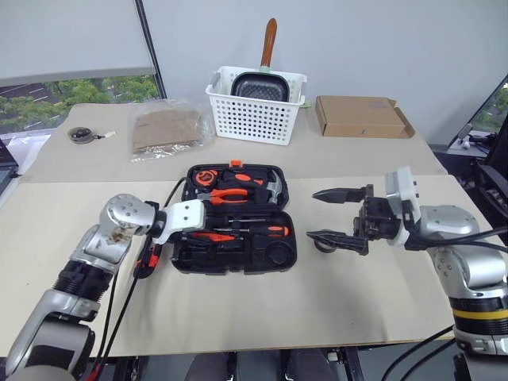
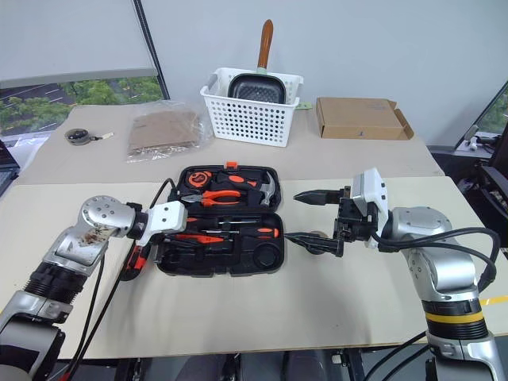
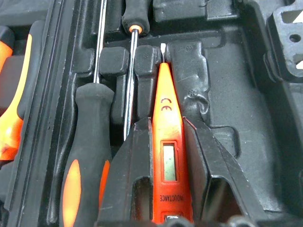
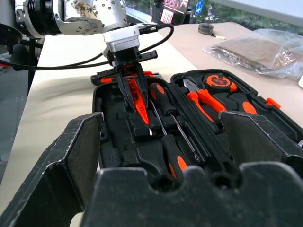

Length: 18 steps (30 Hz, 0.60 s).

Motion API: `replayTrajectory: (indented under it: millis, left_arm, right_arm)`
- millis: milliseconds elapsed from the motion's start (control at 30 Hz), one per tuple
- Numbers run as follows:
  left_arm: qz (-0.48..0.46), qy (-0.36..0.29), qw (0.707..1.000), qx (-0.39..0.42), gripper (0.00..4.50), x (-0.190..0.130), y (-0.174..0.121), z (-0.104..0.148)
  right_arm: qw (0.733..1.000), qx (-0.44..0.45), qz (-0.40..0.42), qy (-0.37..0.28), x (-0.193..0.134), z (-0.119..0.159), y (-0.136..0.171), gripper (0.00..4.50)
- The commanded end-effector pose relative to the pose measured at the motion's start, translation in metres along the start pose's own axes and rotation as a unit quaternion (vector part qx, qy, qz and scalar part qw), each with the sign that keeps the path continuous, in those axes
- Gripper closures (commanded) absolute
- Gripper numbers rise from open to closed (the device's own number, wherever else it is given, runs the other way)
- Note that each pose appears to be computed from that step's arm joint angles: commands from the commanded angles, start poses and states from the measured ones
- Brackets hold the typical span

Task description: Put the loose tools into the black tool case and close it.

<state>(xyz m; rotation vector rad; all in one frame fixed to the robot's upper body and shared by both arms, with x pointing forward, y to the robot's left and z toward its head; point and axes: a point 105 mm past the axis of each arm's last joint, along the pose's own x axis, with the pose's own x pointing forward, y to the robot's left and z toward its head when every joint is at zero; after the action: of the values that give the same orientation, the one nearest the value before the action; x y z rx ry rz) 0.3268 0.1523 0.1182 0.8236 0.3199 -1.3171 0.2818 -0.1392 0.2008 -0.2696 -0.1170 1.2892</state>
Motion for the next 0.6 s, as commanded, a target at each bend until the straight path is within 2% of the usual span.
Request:
replayTrajectory:
  millis: [33, 100, 167, 267, 400, 533, 600]
  left_arm:
    - [-0.018, 0.01, 1.0, -0.007, 4.02, 0.008, -0.003, -0.003]
    - [-0.022, 0.004, 1.0, -0.013, 4.02, 0.009, -0.005, -0.002]
    - [-0.018, 0.0, 1.0, -0.018, 3.02, 0.01, -0.004, -0.002]
    - [0.004, -0.021, 0.999, -0.026, 1.96, 0.005, 0.001, 0.002]
    - [0.048, -0.091, 0.994, -0.027, 0.6, -0.015, 0.012, 0.026]
    - [0.102, -0.2, 0.972, -0.065, 0.6, -0.052, 0.015, 0.053]
    - [0.116, -0.215, 0.966, -0.087, 0.6, -0.061, 0.012, 0.053]
  right_arm:
    - [0.999, -0.034, -0.001, -0.012, -0.002, 0.013, 0.0, 0.0]
    - [0.999, -0.035, 0.0, -0.012, -0.002, 0.012, 0.0, 0.0]
    - [0.999, -0.035, 0.0, -0.012, -0.002, 0.012, 0.0, 0.0]
    - [0.999, -0.036, -0.001, -0.01, -0.005, 0.011, 0.0, 0.0]
    - [0.999, -0.035, -0.002, -0.009, -0.006, 0.01, 0.0, 0.0]
    - [0.999, -0.035, -0.001, -0.007, -0.006, 0.01, 0.0, 0.0]
    - [0.999, -0.034, -0.001, -0.007, -0.006, 0.008, 0.0, 0.0]
